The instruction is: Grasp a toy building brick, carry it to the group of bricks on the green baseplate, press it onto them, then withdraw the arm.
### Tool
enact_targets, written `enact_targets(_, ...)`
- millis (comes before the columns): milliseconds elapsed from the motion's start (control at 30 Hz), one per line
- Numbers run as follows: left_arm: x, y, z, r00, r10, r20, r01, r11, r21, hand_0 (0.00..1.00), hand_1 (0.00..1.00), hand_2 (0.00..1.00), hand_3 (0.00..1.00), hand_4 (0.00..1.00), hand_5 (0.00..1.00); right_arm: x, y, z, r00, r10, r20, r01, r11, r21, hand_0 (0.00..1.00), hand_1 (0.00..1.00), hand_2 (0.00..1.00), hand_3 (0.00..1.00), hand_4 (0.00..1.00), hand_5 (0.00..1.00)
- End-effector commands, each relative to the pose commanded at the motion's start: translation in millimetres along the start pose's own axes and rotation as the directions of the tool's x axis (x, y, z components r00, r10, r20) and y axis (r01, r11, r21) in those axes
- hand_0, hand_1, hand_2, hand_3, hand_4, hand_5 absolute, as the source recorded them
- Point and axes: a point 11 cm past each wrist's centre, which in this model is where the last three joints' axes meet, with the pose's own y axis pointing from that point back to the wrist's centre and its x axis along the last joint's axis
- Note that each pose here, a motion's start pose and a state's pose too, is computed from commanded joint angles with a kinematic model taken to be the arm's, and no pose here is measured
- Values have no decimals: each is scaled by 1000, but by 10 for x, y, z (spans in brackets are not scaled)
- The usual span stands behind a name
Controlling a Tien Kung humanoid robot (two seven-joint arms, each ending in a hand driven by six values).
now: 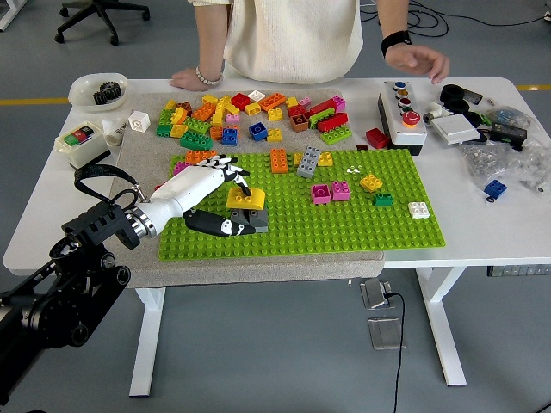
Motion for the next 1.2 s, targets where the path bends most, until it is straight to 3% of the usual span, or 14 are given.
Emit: enact_targets(1200,6,2,-16,1000,-1,1,1,1000,12,998,986,864,593,998,588,-12,0,12,1000,-1,0,1,1000,-3,742,632,674,615,820,522)
